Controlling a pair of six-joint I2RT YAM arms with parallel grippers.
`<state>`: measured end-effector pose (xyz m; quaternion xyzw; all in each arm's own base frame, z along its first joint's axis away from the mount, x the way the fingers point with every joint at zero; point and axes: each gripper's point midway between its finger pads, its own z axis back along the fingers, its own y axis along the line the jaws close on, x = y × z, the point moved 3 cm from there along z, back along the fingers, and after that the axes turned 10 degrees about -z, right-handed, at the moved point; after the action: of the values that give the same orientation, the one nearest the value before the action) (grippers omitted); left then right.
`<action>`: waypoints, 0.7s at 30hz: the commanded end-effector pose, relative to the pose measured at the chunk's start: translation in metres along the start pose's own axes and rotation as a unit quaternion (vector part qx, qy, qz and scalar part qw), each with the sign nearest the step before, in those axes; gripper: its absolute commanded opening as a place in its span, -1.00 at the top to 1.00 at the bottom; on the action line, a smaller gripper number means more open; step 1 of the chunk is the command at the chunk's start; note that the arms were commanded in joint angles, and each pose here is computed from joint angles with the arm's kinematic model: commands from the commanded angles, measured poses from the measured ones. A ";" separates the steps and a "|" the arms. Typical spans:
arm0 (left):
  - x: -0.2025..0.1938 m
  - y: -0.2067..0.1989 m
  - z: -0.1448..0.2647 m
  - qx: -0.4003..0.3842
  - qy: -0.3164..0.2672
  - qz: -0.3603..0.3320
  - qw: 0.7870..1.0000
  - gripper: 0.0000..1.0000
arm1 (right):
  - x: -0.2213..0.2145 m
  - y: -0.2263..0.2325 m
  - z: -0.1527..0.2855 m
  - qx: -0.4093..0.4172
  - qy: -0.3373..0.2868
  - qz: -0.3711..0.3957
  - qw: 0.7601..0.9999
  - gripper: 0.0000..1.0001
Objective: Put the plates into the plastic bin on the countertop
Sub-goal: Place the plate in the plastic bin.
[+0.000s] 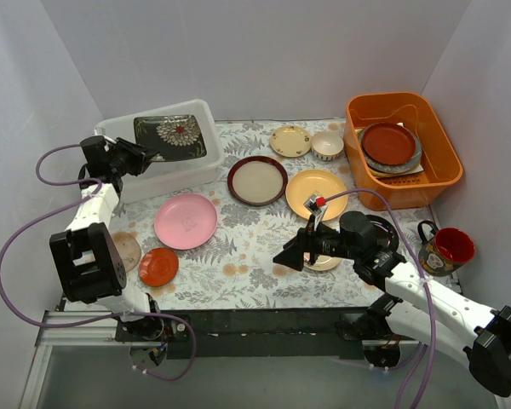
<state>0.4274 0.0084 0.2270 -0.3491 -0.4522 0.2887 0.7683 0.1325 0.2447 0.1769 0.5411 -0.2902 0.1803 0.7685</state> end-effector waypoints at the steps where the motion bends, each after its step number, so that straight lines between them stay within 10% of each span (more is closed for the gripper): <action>1: 0.026 -0.023 0.005 -0.043 -0.043 -0.043 0.997 1.00 | 0.002 0.004 0.001 0.013 -0.004 0.009 1.000 -0.66; 21: 0.030 0.017 -0.028 0.011 -0.043 -0.037 0.998 1.00 | -0.010 0.002 0.007 0.019 -0.001 -0.004 1.000 -0.65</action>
<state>0.4421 0.0290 0.1633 -0.2937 -0.4159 0.3252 0.7969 0.1216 0.2385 0.1653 0.5448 -0.2741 0.1779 0.7723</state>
